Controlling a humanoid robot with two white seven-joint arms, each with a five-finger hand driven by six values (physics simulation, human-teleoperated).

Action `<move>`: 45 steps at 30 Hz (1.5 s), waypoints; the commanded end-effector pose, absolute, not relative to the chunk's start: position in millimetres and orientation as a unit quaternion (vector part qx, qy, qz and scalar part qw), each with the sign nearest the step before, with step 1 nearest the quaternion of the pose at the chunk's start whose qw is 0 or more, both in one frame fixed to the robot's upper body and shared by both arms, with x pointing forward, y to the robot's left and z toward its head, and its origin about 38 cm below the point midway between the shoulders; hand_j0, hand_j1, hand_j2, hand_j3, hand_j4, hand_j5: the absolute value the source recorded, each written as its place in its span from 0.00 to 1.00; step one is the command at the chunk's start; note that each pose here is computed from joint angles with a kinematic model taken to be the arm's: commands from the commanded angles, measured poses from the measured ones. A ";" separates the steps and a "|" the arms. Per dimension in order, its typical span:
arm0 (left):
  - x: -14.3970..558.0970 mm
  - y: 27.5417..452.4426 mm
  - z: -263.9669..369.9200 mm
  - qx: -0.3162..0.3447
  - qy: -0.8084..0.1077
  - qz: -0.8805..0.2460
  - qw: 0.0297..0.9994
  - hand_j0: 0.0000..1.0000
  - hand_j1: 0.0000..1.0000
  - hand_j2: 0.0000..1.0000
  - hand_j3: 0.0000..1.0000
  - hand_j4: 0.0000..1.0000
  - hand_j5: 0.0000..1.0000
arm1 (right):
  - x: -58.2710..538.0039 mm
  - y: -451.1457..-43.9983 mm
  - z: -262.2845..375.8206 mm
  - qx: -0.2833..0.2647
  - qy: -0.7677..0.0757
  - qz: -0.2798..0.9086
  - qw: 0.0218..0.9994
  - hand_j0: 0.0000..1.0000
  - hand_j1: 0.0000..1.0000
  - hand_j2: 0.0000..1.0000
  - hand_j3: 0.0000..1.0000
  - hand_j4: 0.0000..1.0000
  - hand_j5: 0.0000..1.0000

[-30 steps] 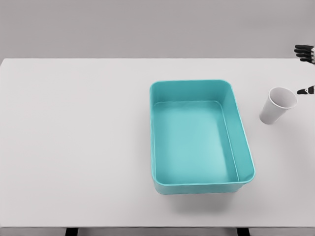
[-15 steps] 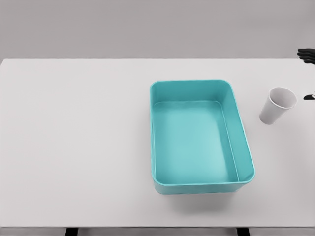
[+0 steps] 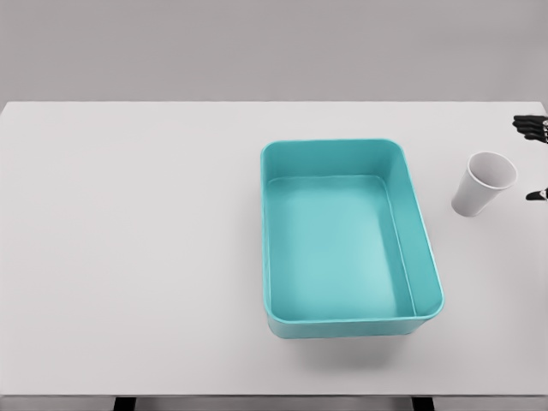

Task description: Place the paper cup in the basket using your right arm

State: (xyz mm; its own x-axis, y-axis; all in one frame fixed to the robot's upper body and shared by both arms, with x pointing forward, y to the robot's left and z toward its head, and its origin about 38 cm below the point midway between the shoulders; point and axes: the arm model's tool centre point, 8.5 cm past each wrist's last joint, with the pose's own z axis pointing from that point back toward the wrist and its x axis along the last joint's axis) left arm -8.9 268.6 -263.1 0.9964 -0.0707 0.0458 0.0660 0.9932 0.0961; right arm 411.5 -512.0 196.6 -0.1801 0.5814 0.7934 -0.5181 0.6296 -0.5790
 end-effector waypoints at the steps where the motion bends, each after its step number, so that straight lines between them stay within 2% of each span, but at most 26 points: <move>1: -8.9 268.6 -263.1 0.047 -0.025 -0.034 0.998 1.00 1.00 1.00 1.00 1.00 1.00 | 414.7 -510.7 180.2 -0.024 -0.632 0.421 0.651 1.00 1.00 1.00 1.00 1.00 1.00; 17: -8.9 268.6 -263.1 0.047 -0.025 -0.034 0.998 1.00 1.00 1.00 1.00 1.00 1.00 | 416.2 -507.8 150.4 -0.023 -0.614 0.416 0.671 1.00 1.00 1.00 1.00 1.00 1.00; 45: -8.9 268.6 -263.1 0.047 -0.025 -0.034 0.998 1.00 1.00 1.00 1.00 1.00 1.00 | 424.3 -484.9 147.0 0.000 -0.624 0.417 0.660 1.00 1.00 1.00 1.00 1.00 1.00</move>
